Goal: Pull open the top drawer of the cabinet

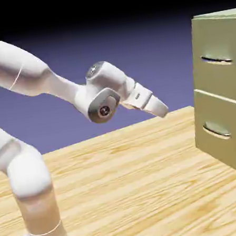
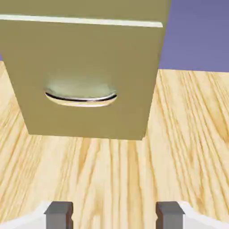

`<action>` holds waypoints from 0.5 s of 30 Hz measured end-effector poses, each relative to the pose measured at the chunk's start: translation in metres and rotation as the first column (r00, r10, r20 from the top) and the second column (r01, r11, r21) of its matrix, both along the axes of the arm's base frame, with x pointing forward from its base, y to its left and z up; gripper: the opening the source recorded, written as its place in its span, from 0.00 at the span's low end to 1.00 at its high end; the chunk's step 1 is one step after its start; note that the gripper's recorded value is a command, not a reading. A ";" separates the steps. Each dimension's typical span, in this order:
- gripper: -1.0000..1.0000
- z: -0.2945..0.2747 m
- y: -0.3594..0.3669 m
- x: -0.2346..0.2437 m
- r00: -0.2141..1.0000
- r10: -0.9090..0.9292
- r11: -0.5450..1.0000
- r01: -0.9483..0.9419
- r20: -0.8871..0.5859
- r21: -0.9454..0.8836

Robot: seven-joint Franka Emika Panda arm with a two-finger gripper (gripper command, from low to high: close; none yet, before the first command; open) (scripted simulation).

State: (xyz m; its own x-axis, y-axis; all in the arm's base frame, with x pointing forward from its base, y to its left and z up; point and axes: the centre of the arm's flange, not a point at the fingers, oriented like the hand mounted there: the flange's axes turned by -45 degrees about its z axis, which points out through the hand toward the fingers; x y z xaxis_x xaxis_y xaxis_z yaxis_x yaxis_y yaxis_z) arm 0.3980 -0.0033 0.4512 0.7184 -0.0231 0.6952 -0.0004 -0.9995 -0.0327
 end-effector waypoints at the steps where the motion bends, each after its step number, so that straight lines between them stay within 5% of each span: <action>1: 0.50 -0.006 -0.007 0.007 0.999 -0.036 0.998 0.038 -0.025 0.050; 15: 0.50 -0.129 -0.095 0.074 0.758 -0.481 0.659 0.644 -0.440 0.388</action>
